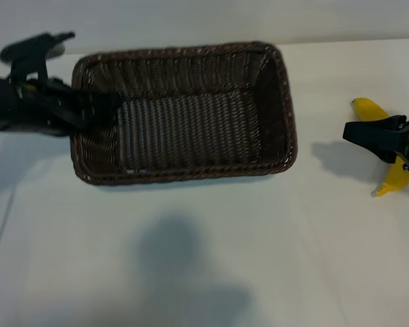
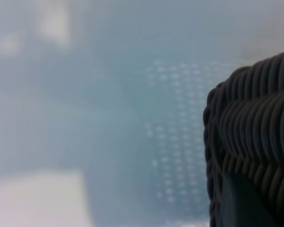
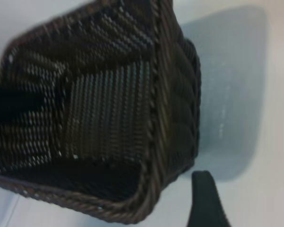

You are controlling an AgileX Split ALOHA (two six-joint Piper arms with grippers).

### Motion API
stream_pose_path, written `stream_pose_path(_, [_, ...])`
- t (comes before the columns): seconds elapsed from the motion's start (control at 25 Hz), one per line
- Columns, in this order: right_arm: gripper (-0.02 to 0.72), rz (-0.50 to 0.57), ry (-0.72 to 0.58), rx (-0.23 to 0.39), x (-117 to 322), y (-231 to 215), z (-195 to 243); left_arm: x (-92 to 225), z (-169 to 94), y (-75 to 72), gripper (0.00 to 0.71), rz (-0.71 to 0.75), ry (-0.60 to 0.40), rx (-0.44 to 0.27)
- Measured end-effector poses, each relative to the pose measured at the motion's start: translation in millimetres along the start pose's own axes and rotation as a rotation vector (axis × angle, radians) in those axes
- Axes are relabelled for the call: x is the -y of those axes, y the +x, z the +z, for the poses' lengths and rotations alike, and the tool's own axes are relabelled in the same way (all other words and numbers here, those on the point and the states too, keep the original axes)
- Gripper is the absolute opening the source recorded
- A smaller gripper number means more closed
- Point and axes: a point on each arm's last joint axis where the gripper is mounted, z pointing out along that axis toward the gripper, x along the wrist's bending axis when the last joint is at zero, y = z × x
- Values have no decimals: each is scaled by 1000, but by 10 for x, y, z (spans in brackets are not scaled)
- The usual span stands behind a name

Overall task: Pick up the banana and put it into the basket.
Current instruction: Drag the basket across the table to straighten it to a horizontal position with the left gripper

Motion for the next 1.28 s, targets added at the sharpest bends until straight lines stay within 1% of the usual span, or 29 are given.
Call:
stream_pose_path(0.12, [444, 0, 0, 0, 0, 0, 0, -138, -34, -74, 159, 41, -8, 27])
stream_pose_path(0.2, [444, 1, -1, 0, -1, 0, 0, -185, 7, -94, 159, 48, 2, 35])
stream_pose_path(0.32, [444, 3, -2, 0, -2, 0, 0, -212, 192, -86, 159, 45, 42, 34])
stream_pose_path(0.44, [444, 3, -2, 0, -2, 0, 0, -183, 446, -60, 159, 38, 118, 32])
stream_pose_path(0.56, [444, 3, -2, 0, -2, 0, 0, -176, 628, -47, 159, 31, 163, 34])
stream_pose_path(0.8, [444, 8, -7, 0, -6, 0, 0, -125, 869, -24, 159, -27, 212, 46])
stream_pose_path(1.0, [444, 17, -14, -1, -13, 0, 0, -55, 986, 1, 159, -49, 240, 51])
stream_pose_path(1.28, [444, 24, -22, -1, -20, 1, -1, -20, 1032, 16, 159, -67, 254, 48])
